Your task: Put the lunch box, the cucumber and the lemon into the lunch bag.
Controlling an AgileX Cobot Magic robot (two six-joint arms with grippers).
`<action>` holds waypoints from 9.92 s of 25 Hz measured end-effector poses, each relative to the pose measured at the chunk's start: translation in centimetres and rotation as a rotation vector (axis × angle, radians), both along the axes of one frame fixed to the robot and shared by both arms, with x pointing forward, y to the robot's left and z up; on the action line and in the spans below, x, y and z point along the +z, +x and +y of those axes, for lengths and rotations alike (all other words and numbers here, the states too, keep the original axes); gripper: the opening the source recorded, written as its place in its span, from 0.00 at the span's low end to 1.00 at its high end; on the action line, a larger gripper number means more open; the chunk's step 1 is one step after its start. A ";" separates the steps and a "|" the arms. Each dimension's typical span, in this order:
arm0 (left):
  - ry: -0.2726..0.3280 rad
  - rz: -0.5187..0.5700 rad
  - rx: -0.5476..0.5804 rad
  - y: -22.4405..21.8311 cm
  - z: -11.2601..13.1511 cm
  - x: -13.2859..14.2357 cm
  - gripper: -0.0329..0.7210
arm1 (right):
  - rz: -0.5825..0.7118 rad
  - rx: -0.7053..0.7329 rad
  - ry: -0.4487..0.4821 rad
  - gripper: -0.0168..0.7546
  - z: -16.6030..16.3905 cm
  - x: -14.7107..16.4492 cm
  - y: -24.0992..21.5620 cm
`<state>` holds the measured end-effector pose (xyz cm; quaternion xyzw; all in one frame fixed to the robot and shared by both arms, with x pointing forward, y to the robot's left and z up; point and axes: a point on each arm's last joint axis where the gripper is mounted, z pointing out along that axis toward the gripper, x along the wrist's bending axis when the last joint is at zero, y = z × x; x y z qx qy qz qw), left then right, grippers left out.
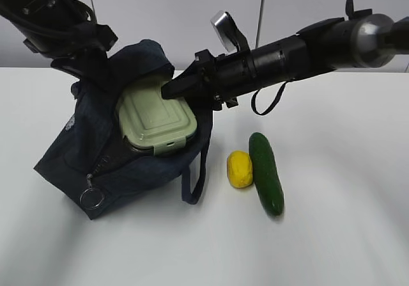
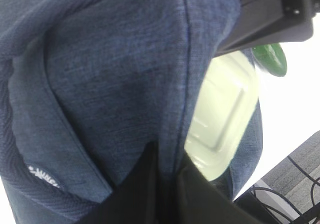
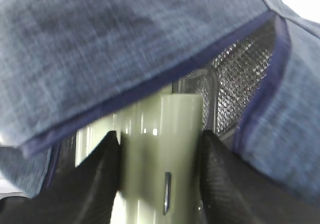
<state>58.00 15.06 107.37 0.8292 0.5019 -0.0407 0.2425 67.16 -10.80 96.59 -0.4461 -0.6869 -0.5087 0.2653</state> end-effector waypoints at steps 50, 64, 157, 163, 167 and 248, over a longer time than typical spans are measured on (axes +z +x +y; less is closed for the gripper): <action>-0.050 0.082 -0.041 0.2 -0.8 -1.3 0.04 | -0.010 0.011 0.067 0.56 7.6 -4.7 -0.5; -0.027 0.074 -0.047 0.2 -0.6 -1.4 0.04 | -0.005 -0.056 -0.103 0.56 -4.3 1.3 2.0; 0.017 0.061 -0.082 0.2 -0.3 -1.6 0.04 | 0.103 0.080 -0.313 0.39 1.3 2.4 0.8; 0.017 0.061 -0.082 0.2 -0.3 -1.6 0.04 | 0.042 0.124 -0.293 0.39 4.6 2.5 -0.3; 0.017 0.061 -0.082 0.2 -0.3 -1.6 0.04 | -0.009 0.097 -0.276 0.39 5.7 2.7 -0.3; 0.023 0.062 -0.086 0.1 -0.3 -1.6 0.04 | 0.166 0.027 -0.919 0.77 -3.5 -1.4 -2.4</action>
